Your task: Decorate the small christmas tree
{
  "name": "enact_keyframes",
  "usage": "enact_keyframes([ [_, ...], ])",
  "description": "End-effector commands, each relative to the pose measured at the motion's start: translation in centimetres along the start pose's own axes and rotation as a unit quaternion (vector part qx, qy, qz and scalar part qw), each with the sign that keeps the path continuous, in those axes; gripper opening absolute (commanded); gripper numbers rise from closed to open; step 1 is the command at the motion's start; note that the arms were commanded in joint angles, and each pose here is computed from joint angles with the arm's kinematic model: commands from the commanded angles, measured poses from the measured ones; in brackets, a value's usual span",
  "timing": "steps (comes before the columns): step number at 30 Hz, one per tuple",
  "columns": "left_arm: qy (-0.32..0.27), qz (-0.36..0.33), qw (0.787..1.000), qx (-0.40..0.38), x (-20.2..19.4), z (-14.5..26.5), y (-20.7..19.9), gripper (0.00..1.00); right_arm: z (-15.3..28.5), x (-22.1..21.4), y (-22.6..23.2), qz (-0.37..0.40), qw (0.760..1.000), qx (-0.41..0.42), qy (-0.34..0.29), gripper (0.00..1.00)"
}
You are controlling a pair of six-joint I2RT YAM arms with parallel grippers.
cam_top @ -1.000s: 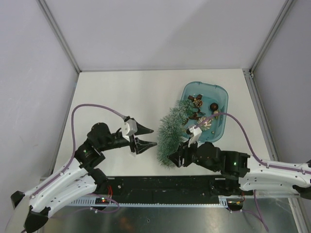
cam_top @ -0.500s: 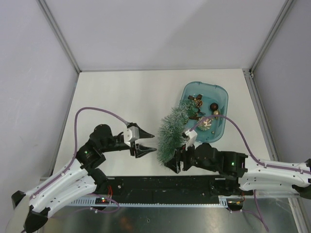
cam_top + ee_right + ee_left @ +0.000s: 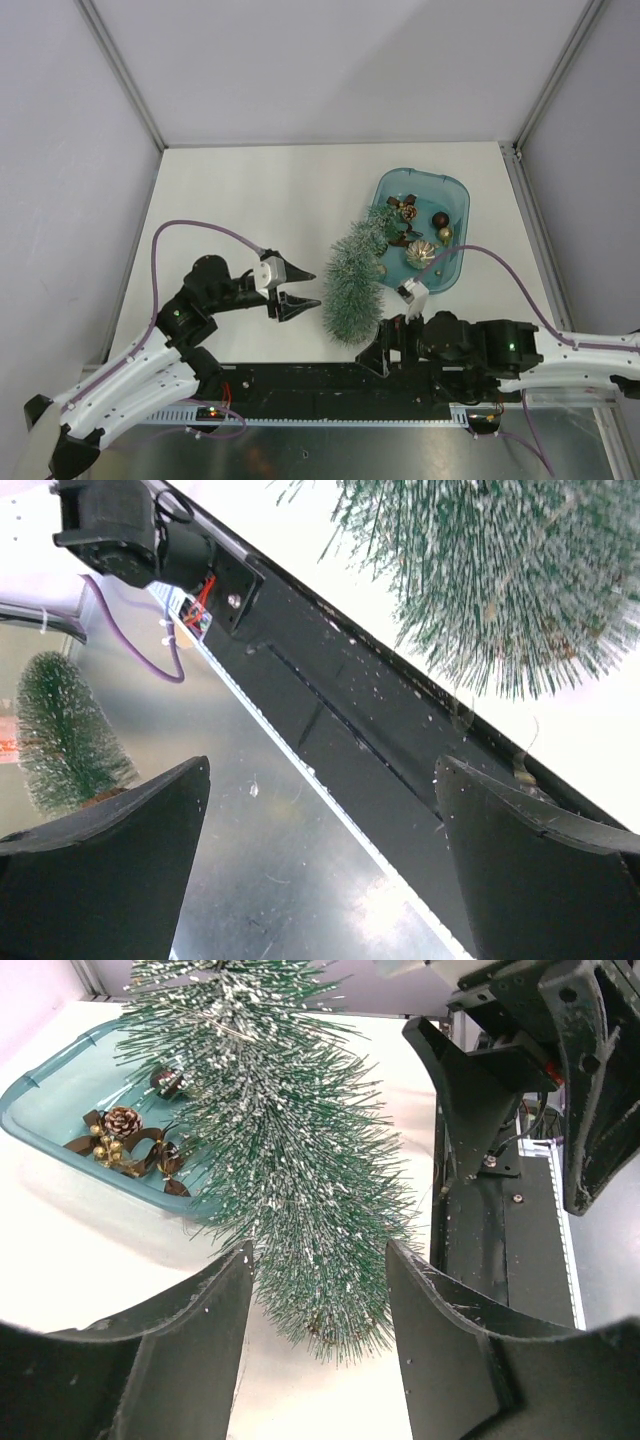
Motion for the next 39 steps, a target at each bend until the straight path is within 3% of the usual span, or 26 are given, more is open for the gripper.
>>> enact_keyframes([
  [1,-0.005,-0.003,1.000,0.012,0.1,0.2,0.2,0.60,-0.2,-1.0,-0.6,-0.016,0.999,-0.042,-0.006,0.99],
  [5,-0.007,-0.002,1.000,0.015,0.1,0.3,0.2,0.61,-0.8,-1.1,-0.2,-0.003,0.998,-0.062,-0.013,0.99],
  [9,-0.006,-0.004,1.000,0.023,0.2,0.4,0.4,0.62,1.2,0.8,0.6,0.000,0.996,-0.067,-0.066,0.99],
  [13,-0.004,-0.003,0.999,0.039,0.2,0.5,0.7,0.65,4.0,3.4,1.2,-0.011,0.990,-0.045,-0.133,0.90],
  [19,0.000,-0.004,0.998,0.063,0.3,0.7,1.3,0.66,4.3,3.8,0.3,0.015,0.986,-0.068,-0.150,0.62],
  [24,0.008,0.001,0.996,0.084,0.0,0.9,1.6,0.67,2.1,2.5,-0.3,0.047,0.987,-0.094,-0.125,0.21],
  [26,0.006,0.001,0.995,0.097,0.1,0.9,1.9,0.68,1.2,2.0,-0.7,0.054,0.986,-0.102,-0.121,0.12],
  [32,0.001,0.002,0.994,0.112,0.1,0.8,2.3,0.77,-0.8,1.8,-1.1,0.059,0.987,-0.089,-0.121,0.11],
  [36,0.005,0.003,0.991,0.130,0.0,0.8,2.7,0.84,0.0,2.7,-0.6,0.050,0.987,-0.071,-0.134,0.19],
  [39,0.009,0.009,0.989,0.149,-0.2,0.8,3.0,0.95,2.4,4.1,-0.4,0.031,0.983,-0.062,-0.171,0.33],
])
Point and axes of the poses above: each gripper's point midway between its finger pads, its own z axis back along the fingers, its own y axis along the line the jaws close on, x = y × z, the point moved 9 cm from there along z, back along the fingers, and after that the axes turned 14 degrees about -z, right-handed, at the moved point
